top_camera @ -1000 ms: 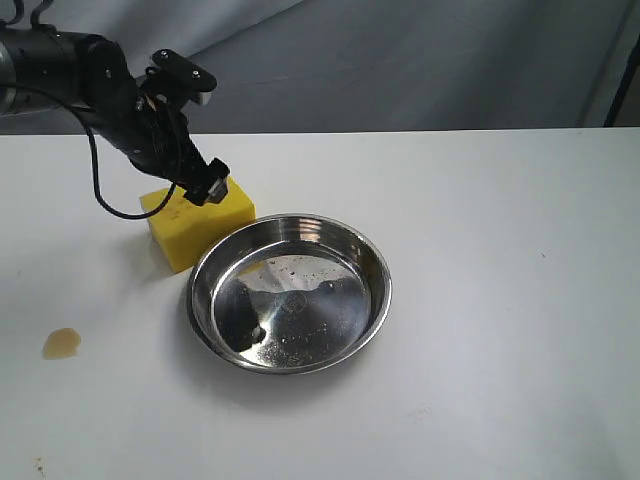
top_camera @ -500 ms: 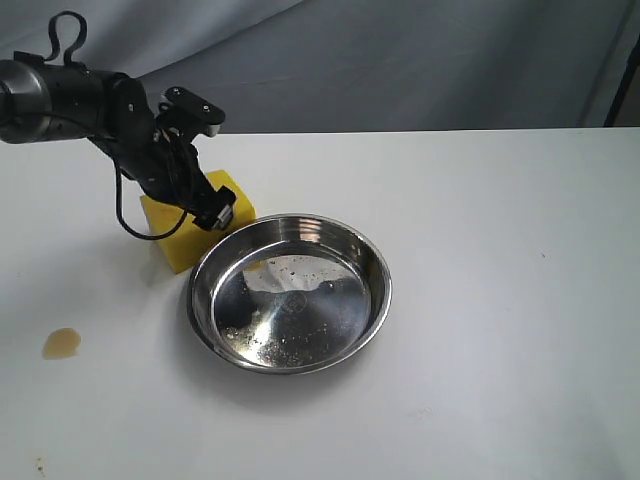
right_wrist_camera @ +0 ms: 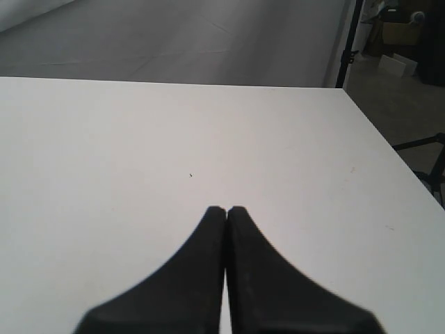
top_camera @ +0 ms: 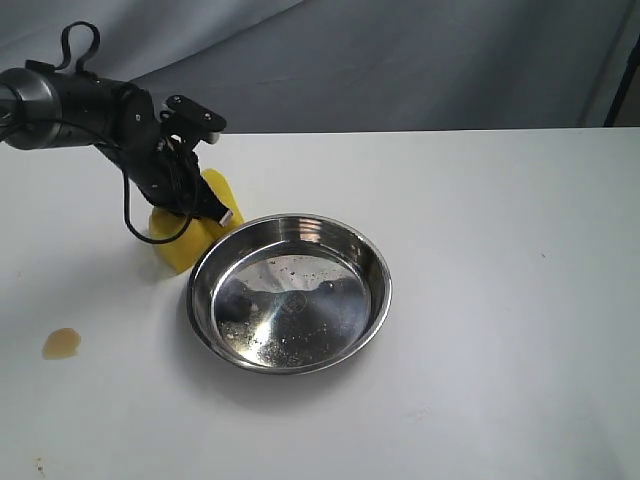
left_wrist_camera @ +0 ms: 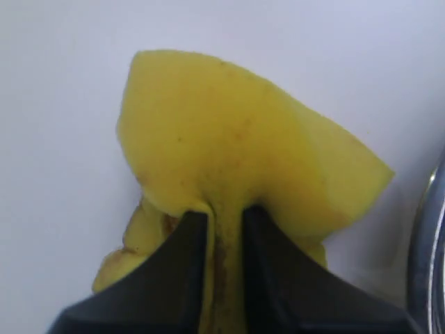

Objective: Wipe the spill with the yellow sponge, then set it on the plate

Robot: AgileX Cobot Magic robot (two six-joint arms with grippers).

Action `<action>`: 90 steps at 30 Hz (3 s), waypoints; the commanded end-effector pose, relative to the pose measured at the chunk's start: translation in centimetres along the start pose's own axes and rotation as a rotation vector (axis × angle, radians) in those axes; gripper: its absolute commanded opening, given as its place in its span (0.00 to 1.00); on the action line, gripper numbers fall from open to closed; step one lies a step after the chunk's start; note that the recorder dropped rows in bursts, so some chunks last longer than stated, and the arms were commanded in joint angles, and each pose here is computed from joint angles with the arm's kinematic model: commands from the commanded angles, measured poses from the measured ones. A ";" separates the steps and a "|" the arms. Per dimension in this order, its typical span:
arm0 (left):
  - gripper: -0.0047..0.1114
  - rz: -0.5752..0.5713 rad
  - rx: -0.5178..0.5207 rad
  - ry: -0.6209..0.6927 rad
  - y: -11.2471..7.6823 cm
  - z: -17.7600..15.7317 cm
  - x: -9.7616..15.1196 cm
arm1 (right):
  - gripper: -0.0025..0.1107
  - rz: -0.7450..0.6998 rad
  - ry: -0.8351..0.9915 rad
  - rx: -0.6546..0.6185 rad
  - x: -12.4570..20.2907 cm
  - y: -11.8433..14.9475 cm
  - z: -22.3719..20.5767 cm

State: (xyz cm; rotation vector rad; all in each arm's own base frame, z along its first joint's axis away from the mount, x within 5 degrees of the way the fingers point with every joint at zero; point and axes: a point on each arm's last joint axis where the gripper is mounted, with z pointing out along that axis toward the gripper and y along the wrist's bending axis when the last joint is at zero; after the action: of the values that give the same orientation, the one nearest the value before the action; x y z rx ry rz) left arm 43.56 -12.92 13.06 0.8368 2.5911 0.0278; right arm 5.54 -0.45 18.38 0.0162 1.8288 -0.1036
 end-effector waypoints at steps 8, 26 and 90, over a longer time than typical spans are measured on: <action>0.04 0.010 -0.108 0.102 1.1 -0.6 0.8 | 0.02 -0.008 -0.004 0.008 0.1 0.0 0.0; 0.04 -0.022 -0.089 0.241 0.8 -6.0 2.6 | 0.02 -0.008 -0.004 0.008 0.1 0.0 0.0; 0.04 -0.324 -0.117 0.083 3.6 0.6 12.7 | 0.02 -0.008 -0.004 0.008 0.1 0.0 0.0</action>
State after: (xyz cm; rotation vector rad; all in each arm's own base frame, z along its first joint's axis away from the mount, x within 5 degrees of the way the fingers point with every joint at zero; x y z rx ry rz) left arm 34.91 -2.57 10.63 0.3793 2.7428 0.1471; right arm 5.54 -0.45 18.38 0.0162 1.8288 -0.1036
